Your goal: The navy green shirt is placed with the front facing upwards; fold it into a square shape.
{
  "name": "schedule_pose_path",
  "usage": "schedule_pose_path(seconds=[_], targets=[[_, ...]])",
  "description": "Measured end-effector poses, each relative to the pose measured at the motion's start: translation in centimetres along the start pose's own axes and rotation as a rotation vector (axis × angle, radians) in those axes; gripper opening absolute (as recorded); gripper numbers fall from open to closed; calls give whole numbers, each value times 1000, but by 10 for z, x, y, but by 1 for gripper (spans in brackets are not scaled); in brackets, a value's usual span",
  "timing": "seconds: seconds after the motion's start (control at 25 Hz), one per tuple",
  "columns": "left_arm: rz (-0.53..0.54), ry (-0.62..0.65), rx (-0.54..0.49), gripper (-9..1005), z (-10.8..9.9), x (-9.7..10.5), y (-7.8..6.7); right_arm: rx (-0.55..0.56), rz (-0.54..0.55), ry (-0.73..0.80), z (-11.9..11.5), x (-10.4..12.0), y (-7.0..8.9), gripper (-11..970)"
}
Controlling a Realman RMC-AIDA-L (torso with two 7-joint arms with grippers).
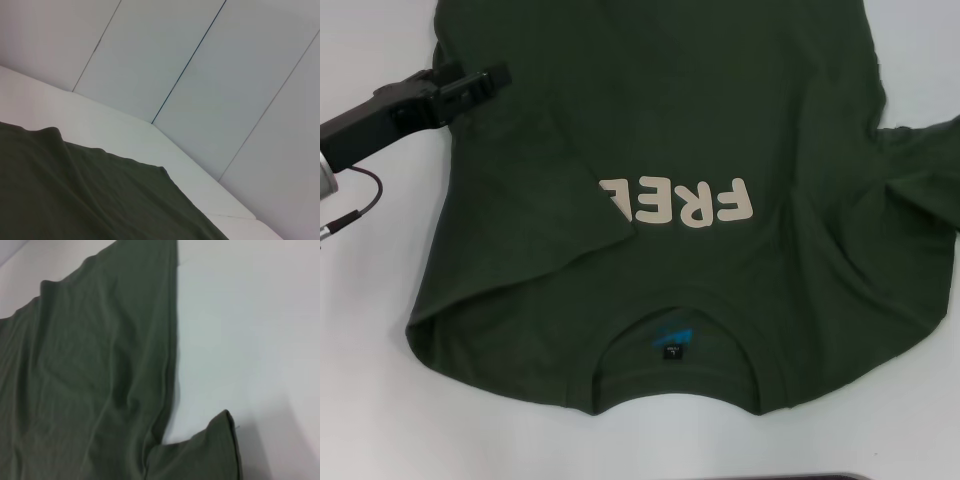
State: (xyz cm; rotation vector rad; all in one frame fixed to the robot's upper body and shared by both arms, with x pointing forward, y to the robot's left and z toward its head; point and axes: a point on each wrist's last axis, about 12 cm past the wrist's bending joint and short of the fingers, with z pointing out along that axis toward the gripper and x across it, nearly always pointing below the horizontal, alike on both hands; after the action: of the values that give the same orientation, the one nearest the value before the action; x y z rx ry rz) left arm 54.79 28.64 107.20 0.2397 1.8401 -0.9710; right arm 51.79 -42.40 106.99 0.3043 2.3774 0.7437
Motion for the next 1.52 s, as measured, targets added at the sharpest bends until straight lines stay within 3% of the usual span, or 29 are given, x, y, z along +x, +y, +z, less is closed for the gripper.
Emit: schedule_pose_path(seconds=[0.4,0.88,1.08,1.52], targets=[[5,2,5,913,1,-1,-1,41,56,1,-15,12,-17,25],[5,6,8,913,2,-1,-1,58,82,-19,-22,19,-25,26],[2,7,8,913,2,1,-1,18,57,-12,-17,18,-18,26],[8,8,4,913,0,2,-1,-172,-38,-26,3,-3,23,25]])
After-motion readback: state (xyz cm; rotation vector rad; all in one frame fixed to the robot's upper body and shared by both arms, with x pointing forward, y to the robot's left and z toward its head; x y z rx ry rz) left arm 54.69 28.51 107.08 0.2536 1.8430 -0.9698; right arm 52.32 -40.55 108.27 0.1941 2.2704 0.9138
